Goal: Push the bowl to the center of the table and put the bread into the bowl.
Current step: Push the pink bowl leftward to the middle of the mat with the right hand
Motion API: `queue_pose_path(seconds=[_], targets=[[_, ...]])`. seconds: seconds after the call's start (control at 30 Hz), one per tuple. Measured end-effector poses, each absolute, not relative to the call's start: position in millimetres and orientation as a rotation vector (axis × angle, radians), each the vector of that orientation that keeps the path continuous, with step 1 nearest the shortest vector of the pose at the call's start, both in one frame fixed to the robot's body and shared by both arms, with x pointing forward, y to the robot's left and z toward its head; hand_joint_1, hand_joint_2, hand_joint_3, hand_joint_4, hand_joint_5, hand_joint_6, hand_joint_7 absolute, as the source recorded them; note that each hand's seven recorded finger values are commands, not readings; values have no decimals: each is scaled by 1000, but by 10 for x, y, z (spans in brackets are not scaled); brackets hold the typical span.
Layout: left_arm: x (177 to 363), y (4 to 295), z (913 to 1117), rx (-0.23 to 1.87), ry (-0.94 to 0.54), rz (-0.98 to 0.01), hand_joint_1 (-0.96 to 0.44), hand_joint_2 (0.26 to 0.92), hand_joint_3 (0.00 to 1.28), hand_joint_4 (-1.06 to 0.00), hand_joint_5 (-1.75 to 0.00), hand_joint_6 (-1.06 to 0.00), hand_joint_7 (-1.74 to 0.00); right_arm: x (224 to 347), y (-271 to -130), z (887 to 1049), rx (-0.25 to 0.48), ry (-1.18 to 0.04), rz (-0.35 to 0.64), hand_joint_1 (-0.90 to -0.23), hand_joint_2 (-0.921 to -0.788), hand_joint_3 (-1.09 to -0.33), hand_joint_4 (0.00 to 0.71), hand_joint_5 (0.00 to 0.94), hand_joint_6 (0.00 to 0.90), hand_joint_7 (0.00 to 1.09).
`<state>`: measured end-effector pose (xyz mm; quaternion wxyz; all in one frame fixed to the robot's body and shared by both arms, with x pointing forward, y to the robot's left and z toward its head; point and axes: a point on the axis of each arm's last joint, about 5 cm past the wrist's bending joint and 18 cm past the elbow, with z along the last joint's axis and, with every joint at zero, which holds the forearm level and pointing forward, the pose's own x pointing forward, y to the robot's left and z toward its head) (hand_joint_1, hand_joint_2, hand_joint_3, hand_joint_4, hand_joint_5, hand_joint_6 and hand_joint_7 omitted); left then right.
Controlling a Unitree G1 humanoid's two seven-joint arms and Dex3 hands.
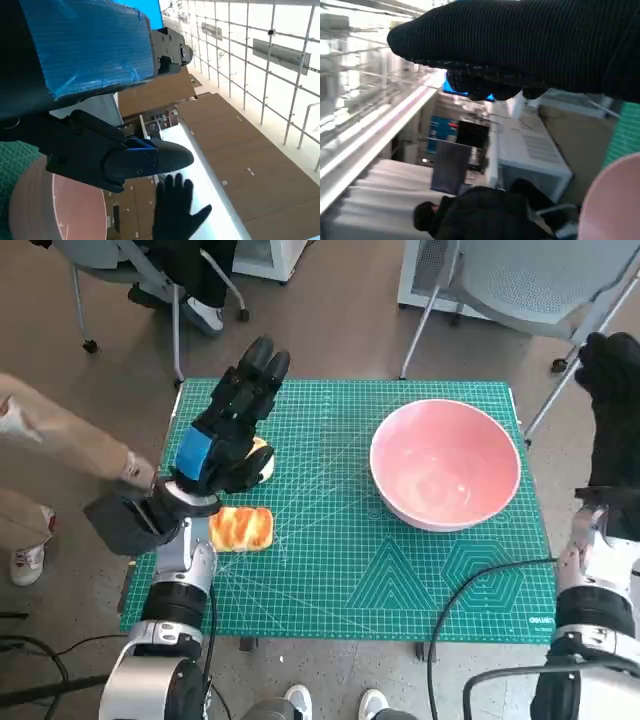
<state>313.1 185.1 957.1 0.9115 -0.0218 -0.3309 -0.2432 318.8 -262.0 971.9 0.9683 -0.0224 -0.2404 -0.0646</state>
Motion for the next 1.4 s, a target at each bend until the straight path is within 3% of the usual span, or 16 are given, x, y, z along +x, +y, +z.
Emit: queue_pose_path(seconds=[0.43,0.63,1.0,1.4], targets=[[3127,1878,9613,-32,-701,-492,-716,921,418,1,1,-117,-26,3208,-2623,9639,-19,-370,-127,-663,-921,-851,159,0,131,226],[3115,1889,9614,-28,-706,-487,-708,921,420,1,1,-115,-26,3210,-2622,9593,-5,-312,-126,-708,-921,-841,151,0,135,209],[3102,1917,9625,-21,-708,-482,-702,921,426,1,1,-111,-25,3215,-2612,9517,27,-209,-131,-646,-921,-879,154,2,153,178],[3086,1943,9626,-22,-701,-480,-705,921,404,-4,-2,-128,-37,3222,-2566,9445,43,-121,-143,-658,-921,-906,162,4,159,152]])
